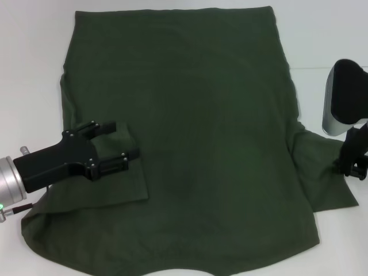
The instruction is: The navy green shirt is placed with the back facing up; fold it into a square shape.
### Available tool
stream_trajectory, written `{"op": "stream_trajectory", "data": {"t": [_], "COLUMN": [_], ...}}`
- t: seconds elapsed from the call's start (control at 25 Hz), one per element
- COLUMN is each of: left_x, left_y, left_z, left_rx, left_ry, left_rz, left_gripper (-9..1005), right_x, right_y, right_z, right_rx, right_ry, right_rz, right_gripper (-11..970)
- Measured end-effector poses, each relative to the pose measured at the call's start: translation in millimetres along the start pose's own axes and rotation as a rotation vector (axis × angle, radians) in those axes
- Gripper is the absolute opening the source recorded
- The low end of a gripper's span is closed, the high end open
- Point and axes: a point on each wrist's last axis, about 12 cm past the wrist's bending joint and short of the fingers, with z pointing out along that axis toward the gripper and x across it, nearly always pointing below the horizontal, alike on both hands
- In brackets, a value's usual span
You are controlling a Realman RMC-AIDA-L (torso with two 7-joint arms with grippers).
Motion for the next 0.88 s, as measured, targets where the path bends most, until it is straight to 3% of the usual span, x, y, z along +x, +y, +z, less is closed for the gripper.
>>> {"op": "stream_trajectory", "data": {"t": [0.48, 0.88], "left_x": [-1.3, -2.8], "left_y": [0.3, 2.0], "left_z": [1.5, 1.0], "left_rx": [0.004, -0.006], "left_ry": [0.000, -0.009], "left_rz": [0.004, 0.000], "left_gripper": [876, 876], "right_x": [0.0, 12.9], "right_y": [-9.4, -10.1], "right_z": [-16.7, -22.8], "right_rx": [0.045, 0.051], "right_ry": [0.002, 0.023], "right_rz": [-0.022, -0.045], "right_gripper": [35, 38]}}
